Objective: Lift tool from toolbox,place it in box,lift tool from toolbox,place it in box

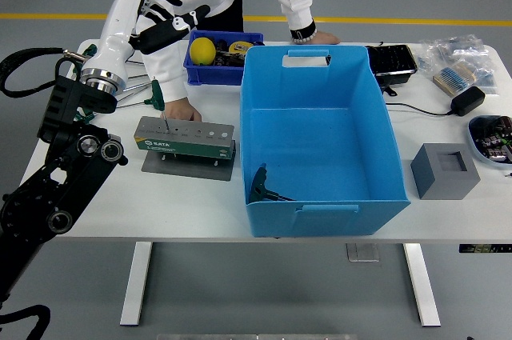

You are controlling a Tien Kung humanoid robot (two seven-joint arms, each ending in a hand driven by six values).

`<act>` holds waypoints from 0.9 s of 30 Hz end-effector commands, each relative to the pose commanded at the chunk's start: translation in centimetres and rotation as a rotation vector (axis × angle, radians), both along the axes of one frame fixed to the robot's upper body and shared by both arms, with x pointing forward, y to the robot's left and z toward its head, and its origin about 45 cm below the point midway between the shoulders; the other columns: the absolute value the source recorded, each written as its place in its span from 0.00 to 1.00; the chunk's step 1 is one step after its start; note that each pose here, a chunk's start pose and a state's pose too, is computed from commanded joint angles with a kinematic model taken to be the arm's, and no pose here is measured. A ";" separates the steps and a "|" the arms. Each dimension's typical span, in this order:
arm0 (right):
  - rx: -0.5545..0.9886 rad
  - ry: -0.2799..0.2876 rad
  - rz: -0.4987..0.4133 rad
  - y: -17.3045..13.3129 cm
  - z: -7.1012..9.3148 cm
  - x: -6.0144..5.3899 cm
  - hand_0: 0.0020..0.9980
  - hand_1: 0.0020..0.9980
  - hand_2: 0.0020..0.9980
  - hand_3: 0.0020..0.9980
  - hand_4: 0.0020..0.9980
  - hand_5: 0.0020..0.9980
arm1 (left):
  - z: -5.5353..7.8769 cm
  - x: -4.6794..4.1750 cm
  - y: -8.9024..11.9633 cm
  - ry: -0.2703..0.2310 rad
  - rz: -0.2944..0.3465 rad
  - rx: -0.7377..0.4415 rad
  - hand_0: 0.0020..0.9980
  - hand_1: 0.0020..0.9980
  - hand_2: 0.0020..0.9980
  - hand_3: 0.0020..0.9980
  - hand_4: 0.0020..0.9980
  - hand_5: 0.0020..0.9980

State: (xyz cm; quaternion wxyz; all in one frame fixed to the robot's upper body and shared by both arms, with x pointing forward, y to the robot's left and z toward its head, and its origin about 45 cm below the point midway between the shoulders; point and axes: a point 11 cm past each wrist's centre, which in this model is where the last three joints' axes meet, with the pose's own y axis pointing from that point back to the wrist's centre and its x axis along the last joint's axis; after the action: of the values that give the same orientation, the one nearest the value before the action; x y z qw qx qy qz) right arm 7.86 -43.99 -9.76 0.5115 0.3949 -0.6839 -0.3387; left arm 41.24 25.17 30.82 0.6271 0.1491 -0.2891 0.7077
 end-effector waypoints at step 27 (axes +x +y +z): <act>0.015 0.024 0.006 0.8 -0.4 -0.9 0.67 0.63 0.71 0.57 0.82 0.74 | -16.9 -5.73 2.6 0.674 0.332 -1.065 0.36 0.46 0.59 0.80 0.88 0.84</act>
State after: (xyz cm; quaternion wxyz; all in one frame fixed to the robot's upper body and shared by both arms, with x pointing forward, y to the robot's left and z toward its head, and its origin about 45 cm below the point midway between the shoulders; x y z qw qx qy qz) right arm 6.98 -43.23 -10.20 0.5179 0.3966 -0.6739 -0.3469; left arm 35.50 27.75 13.94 0.5539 0.0745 0.3406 0.7561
